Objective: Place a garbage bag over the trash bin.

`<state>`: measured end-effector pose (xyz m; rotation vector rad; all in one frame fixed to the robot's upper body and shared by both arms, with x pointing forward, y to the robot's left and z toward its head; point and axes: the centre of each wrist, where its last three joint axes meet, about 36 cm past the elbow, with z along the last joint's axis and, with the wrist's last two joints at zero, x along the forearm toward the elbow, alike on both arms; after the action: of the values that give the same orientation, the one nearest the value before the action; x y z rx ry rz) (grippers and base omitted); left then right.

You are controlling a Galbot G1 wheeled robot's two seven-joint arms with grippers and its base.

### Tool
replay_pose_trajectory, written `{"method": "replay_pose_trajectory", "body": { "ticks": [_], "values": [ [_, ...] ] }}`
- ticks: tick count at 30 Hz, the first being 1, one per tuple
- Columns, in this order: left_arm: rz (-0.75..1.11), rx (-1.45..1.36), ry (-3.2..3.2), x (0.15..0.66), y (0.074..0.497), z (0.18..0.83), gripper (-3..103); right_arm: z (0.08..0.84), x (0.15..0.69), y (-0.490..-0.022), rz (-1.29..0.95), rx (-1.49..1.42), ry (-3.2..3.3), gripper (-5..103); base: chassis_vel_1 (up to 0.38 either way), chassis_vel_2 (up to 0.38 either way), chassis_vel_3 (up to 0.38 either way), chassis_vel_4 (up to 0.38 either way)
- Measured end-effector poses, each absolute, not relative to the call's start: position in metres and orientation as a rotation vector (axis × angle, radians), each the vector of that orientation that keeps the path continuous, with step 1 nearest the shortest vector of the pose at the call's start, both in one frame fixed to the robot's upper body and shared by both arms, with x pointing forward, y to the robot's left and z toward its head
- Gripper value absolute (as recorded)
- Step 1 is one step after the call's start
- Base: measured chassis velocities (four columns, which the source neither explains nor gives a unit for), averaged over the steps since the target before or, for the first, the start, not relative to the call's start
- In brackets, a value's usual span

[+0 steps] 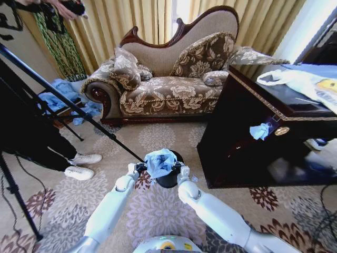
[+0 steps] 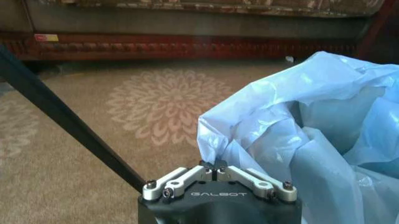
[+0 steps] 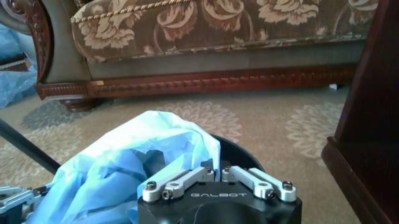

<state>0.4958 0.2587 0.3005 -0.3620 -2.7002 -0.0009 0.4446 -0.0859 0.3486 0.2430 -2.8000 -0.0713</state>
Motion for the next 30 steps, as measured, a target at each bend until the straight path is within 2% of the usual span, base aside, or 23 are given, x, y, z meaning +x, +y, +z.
{"method": "replay_pose_trajectory", "body": {
  "ticks": [10, 21, 30],
  "values": [
    [-0.013, -0.362, -2.727, 0.496, 0.259, 0.305, 0, 0.359, 0.455, -0.095, -0.007, 0.232, -2.853, 0, 0.0, 0.0, 0.0, 0.0],
    [-0.037, -0.473, -2.791, 0.495, 0.231, 0.338, 0, 0.368, 0.466, -0.122, 0.072, 0.199, -2.874, 0, 0.0, 0.0, 0.0, 0.0],
    [-0.042, -0.443, -2.767, 0.489, 0.242, 0.327, 0, 0.342, 0.473, -0.141, 0.182, 0.189, -2.866, 0, 0.0, 0.0, 0.0, 0.0]
  ]
}}
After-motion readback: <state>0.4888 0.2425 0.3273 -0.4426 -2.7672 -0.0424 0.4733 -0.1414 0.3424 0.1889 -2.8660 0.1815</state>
